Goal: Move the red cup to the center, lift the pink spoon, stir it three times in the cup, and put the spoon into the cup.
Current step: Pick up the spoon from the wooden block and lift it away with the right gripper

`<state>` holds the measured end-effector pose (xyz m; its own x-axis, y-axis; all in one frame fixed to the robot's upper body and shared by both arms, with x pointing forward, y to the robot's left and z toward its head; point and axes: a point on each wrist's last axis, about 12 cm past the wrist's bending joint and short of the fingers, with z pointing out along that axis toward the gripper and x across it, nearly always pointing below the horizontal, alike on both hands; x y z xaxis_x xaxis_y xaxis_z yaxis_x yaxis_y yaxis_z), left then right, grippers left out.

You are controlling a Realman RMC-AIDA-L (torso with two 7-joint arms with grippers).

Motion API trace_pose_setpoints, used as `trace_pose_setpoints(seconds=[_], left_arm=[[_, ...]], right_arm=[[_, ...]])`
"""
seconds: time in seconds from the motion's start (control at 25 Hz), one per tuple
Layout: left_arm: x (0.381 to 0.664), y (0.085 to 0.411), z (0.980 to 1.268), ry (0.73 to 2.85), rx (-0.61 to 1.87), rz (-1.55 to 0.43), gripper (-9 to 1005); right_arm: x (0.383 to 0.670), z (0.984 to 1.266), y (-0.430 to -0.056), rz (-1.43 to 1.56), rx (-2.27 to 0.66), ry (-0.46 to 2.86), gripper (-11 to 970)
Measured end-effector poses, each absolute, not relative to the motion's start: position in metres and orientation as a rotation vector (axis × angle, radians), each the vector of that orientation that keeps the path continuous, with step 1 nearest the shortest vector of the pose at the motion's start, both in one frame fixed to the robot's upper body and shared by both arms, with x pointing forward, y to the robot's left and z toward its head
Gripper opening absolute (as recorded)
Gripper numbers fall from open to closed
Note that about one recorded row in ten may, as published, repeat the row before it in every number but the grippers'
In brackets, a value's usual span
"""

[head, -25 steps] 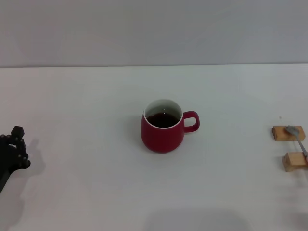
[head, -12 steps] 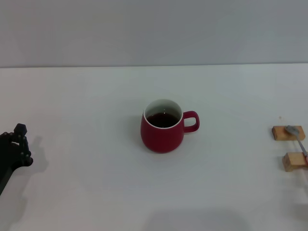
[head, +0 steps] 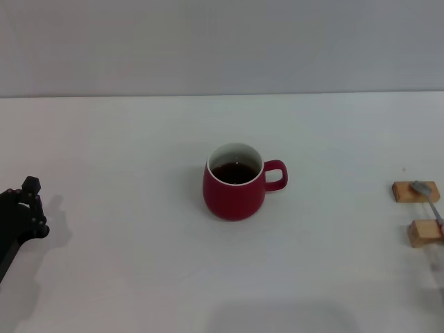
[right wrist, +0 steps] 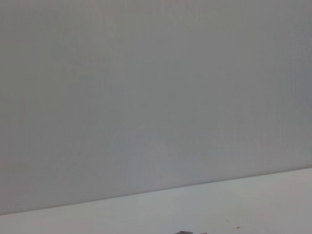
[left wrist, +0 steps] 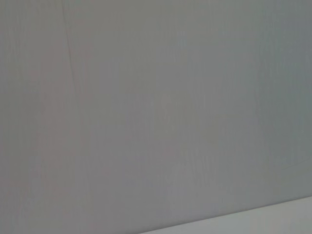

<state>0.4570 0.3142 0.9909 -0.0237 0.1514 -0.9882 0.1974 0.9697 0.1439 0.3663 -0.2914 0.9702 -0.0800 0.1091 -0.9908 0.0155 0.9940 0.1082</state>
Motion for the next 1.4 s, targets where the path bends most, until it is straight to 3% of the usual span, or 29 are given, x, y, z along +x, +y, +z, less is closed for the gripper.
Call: trace_pose_setpoints(seconds=[1.4], left_arm=[[0.4575, 0.3144, 0.9910, 1.601, 0.277, -0.036, -2]], right_arm=[[0.3774, 0.9642, -0.2854, 0.104, 0.066, 1.708, 648]])
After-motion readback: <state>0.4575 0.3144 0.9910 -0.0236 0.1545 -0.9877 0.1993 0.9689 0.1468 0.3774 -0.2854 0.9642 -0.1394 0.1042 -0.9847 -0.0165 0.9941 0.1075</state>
